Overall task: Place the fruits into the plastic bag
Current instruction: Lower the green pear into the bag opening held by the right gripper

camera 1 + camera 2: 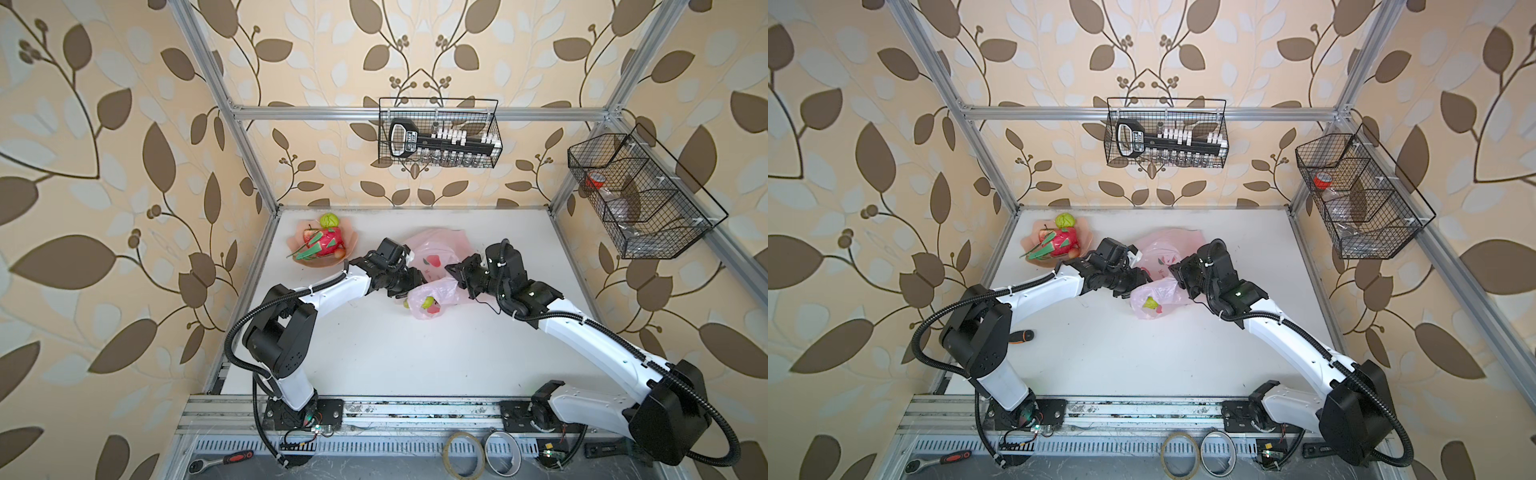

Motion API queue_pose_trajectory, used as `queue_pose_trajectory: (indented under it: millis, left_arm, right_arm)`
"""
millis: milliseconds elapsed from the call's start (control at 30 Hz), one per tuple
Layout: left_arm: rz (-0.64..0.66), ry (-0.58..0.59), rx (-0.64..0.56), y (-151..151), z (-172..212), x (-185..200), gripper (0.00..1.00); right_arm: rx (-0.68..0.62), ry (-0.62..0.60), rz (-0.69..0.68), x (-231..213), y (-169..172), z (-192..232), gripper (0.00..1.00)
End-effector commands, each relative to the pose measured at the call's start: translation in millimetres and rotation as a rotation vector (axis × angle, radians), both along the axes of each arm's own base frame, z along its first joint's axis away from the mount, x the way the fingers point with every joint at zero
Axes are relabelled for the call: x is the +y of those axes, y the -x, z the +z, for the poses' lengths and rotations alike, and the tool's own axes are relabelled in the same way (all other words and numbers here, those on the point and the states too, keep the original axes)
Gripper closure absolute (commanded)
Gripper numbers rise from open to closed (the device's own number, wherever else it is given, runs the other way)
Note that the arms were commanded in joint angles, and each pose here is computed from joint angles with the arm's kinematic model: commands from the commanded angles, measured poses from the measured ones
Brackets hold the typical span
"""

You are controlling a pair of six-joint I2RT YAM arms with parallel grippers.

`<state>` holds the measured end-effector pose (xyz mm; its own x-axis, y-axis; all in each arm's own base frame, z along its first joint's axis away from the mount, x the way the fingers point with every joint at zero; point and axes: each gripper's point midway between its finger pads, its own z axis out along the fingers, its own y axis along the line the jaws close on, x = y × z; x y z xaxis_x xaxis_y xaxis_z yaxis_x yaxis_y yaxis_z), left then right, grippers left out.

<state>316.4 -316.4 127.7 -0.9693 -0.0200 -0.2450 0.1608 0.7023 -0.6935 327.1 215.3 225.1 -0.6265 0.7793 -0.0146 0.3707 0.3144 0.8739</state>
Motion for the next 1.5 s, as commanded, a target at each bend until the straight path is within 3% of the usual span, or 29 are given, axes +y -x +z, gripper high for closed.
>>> queue_pose_trajectory:
  millis: [0,333,967,1300,1467]
  left_arm:
    - [-0.048,-0.023,-0.11,-11,13,-14,0.63]
    - [-0.132,-0.027,-0.112,-10,5,-46,0.64]
    - [-0.17,-0.082,-0.13,38,-21,-15,0.64]
    - [-0.294,-0.099,-0.157,39,-26,-45,0.64]
    - [-0.309,-0.136,-0.17,19,-27,-57,0.64]
  right_arm:
    - [-0.005,-0.021,-0.011,2,-1,5,1.0]
    - [-0.006,-0.024,-0.016,2,0,5,1.0]
    - [-0.004,-0.026,-0.025,3,-2,5,1.0]
    - [-0.007,-0.028,-0.025,5,-2,7,1.0]
    - [-0.008,-0.028,-0.025,5,0,8,1.0]
